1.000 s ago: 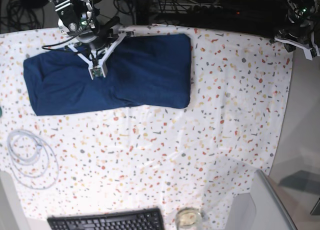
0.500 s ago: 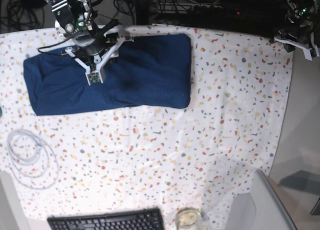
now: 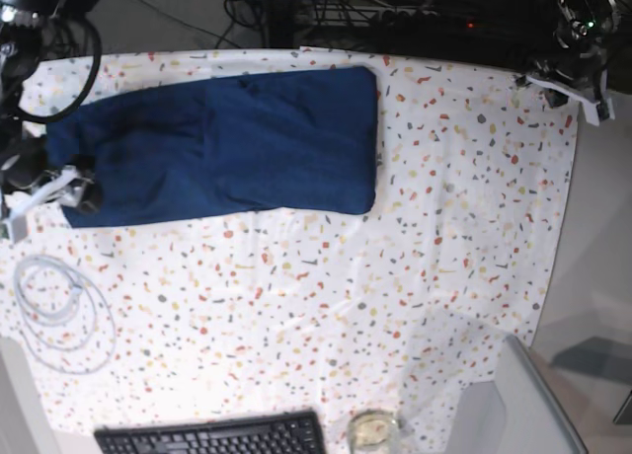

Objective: Layout the t-shirt on the table in an organized manner, then fold the t-shirt properly
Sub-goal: 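Move both grippers to opposite ends of the folded shirt strip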

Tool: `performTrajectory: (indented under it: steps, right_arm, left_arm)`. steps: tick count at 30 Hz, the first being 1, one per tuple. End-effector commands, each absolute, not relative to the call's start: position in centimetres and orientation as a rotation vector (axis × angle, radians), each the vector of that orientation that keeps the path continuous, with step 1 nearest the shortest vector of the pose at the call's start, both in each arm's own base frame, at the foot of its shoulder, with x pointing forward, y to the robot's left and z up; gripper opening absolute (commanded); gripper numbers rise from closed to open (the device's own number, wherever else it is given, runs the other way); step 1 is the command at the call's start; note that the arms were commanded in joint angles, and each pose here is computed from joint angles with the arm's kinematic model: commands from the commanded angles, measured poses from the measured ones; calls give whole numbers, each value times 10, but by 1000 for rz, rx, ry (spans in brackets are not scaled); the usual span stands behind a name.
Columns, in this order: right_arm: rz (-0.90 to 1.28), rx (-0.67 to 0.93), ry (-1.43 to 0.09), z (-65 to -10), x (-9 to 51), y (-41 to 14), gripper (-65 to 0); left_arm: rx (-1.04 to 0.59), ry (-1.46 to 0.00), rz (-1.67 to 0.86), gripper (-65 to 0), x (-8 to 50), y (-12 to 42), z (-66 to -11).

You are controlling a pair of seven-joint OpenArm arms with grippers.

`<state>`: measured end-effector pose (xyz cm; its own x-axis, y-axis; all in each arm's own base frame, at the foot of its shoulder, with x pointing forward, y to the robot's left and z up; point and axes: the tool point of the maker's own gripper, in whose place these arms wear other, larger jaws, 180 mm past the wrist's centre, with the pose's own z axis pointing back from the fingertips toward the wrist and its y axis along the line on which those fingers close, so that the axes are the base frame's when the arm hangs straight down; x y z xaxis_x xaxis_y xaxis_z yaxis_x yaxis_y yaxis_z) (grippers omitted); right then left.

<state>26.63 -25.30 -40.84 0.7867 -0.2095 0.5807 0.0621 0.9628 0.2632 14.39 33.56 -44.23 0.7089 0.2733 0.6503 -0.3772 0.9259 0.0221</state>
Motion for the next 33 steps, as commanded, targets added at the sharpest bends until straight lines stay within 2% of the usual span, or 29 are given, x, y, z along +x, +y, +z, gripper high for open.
performTrajectory:
  steps: [1,8,12,20,25,33]
  right_arm:
    - [-148,228,-691,-397,279,-275,-155]
    - [-206,292,-580,-433,276,-330,-152]
    - [-256,316,-555,-447,269,-342,-150]
    - [-290,363,-499,-468,255,-330,-150]
    - [-271,407,-388,-484,234,-305,-152]
    - [-116,431,-347,-487,237,-257,-153]
  left_arm:
    - [159,-763,332,-650,157,334,-432]
    - [31,-894,186,-650,187,275,-438]
    - [-141,-913,66,-650,204,225,-445]
    - [-257,-907,9,-650,227,185,-456]
    - [-306,-863,-4,-650,231,166,-474]
    - [-368,-811,-34,-650,237,137,-492]
